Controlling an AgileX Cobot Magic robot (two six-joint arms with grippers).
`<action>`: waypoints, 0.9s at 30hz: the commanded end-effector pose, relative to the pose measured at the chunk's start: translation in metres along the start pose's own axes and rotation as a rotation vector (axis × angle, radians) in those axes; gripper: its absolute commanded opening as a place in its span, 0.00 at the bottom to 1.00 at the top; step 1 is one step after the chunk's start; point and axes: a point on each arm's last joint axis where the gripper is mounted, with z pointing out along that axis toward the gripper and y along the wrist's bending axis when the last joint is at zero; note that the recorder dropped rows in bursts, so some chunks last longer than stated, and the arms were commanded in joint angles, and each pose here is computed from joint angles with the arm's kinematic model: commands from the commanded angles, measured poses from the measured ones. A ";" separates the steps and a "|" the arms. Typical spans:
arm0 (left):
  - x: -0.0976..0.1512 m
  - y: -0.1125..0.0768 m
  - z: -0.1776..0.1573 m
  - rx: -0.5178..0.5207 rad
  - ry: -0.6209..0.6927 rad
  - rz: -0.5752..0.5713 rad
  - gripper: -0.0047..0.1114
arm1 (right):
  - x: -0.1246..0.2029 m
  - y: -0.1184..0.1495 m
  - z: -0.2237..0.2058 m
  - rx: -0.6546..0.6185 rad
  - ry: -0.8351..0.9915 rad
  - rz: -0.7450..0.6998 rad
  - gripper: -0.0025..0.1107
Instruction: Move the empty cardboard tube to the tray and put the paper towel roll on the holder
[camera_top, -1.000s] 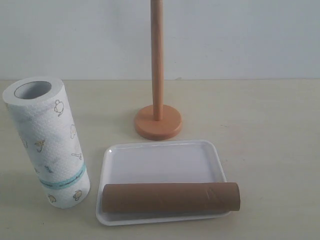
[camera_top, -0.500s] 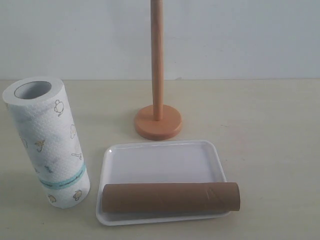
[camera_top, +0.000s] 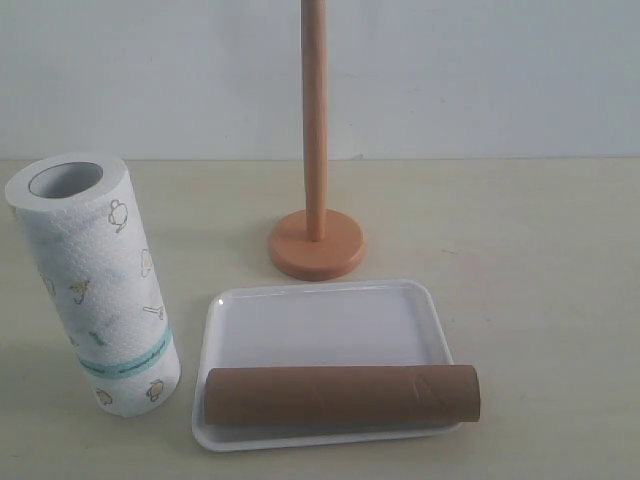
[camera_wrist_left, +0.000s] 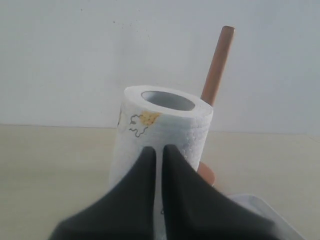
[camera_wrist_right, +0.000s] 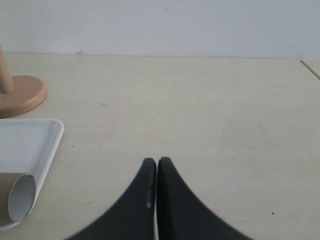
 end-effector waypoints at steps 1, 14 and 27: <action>0.003 -0.001 0.000 0.011 0.019 0.015 0.13 | -0.001 0.000 0.000 0.003 -0.010 -0.002 0.02; 0.007 -0.003 0.002 0.046 0.062 0.151 0.99 | -0.001 0.000 0.000 0.003 -0.010 -0.002 0.02; 0.022 0.010 0.031 0.071 0.179 0.180 0.99 | -0.001 0.000 0.000 0.003 -0.012 -0.001 0.02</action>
